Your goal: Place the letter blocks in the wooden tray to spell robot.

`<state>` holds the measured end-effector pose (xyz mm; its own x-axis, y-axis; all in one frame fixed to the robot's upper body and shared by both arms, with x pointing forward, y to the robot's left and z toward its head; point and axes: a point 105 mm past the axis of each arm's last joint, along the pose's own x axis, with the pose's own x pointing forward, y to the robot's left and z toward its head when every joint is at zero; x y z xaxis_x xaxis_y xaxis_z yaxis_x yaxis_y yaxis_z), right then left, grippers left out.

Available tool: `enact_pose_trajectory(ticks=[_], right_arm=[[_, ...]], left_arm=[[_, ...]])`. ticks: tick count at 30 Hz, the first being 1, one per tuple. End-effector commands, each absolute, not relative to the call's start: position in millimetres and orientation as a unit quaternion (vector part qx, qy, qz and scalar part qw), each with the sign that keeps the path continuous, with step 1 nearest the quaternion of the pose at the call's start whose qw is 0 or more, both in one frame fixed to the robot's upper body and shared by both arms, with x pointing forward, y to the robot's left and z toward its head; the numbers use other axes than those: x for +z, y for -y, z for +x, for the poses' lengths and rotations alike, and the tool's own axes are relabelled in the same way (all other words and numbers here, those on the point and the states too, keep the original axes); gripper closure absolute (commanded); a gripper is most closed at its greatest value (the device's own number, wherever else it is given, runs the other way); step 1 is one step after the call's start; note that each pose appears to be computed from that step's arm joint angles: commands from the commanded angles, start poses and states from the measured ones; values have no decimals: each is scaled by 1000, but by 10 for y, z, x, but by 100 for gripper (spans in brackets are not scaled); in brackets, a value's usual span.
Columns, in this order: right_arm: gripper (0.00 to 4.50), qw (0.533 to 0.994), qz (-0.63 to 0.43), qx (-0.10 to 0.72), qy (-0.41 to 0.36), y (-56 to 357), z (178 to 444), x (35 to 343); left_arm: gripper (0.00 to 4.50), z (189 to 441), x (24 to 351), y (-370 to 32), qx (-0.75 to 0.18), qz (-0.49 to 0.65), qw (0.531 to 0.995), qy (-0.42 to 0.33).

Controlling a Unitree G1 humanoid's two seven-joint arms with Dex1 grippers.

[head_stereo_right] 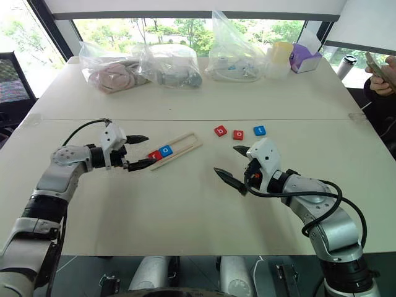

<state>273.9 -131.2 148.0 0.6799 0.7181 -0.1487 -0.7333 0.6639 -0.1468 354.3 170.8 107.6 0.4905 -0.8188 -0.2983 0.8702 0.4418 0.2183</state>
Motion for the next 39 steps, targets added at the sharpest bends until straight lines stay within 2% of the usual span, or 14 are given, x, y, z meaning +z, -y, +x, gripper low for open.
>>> enact_pose_trajectory(ticks=[1,7,14,23,35,36,38,39], right_arm=[[4,912,-102,396,-13,1261,2699,1595],[4,916,-100,389,-13,1235,2676,1576],[4,918,-97,385,-14,1214,2682,1569],[4,916,-108,385,-18,1203,2713,1551],[4,917,-117,381,-19,1212,2737,1541],[0,917,-118,381,-19,1212,2738,1543],[0,917,-118,381,-18,1212,2739,1553],[0,917,-119,381,-18,1214,2741,1558]], left_arm=[[0,3605,1063,-1678,-510,189,836,-72],[0,3692,953,-1650,-504,190,839,-79],[0,3669,785,-1666,-504,204,834,-97],[0,3540,573,-1649,-524,184,819,-142],[0,3434,452,-1632,-537,181,807,-167],[57,3423,442,-1626,-539,179,805,-170],[123,3409,432,-1618,-543,178,802,-173],[138,3402,429,-1615,-544,178,801,-174]])
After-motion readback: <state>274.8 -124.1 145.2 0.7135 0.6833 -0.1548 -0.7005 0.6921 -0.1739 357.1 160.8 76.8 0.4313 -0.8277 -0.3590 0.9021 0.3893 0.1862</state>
